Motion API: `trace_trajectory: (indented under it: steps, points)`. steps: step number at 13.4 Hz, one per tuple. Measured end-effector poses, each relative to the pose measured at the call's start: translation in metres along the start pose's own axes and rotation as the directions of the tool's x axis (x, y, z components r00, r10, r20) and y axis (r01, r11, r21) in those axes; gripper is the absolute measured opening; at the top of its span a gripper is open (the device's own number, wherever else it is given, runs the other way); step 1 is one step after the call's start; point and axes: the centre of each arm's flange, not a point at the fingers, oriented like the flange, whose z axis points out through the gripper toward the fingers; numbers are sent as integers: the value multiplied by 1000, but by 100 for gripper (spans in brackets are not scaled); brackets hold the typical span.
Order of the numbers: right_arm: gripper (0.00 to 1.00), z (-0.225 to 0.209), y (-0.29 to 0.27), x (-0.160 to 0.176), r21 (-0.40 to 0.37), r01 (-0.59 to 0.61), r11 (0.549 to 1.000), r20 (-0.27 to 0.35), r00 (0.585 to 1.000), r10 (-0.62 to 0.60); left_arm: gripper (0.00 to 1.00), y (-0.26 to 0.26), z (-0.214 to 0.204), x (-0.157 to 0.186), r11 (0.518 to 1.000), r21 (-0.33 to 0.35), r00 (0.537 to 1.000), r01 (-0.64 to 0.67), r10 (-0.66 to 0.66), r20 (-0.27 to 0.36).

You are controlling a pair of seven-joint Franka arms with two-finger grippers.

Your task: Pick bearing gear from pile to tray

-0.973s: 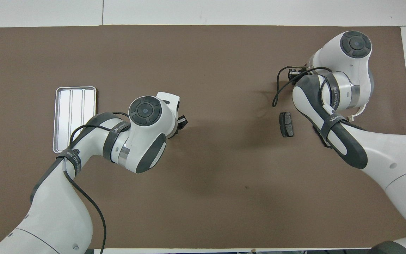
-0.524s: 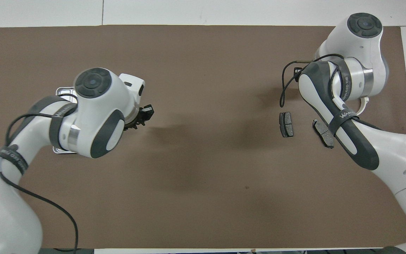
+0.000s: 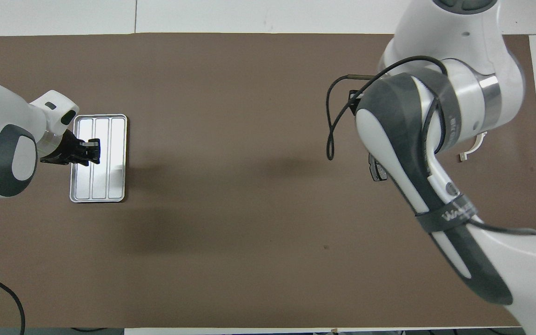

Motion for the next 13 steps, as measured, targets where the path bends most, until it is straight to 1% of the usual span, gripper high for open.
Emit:
trace_trajectory:
  steps: [1, 3, 5, 7, 9, 11, 13]
  points:
    - [35, -10, -32, -23, 15, -46, 999, -4, 999, 46, 24, -2, 8, -1, 1000, -2, 1000, -13, 13, -12]
    - [35, -13, -90, -63, 53, -163, 985, -3, 987, 164, 24, -8, 29, -8, 999, -3, 999, -37, 37, -27]
    - [35, -10, -135, -93, 89, -243, 966, -7, 970, 244, 24, -17, 45, -16, 999, -2, 999, -49, 49, -13]
    - [35, 3, -176, -117, 128, -287, 949, -17, 956, 292, 24, -24, 47, -21, 999, -1, 999, -53, 53, -12]
    - [35, 35, -202, -125, 143, -298, 944, -16, 953, 304, 24, -27, 47, -23, 999, -1, 998, -53, 53, -19]
    - [35, 74, -220, -125, 137, -308, 942, -16, 950, 313, 24, -25, 56, -27, 998, -1, 998, -56, 56, -27]
    - [35, 124, -242, -120, 147, -327, 933, -50, 940, 337, 24, -26, 67, -32, 998, -1, 998, -56, 56, -28]
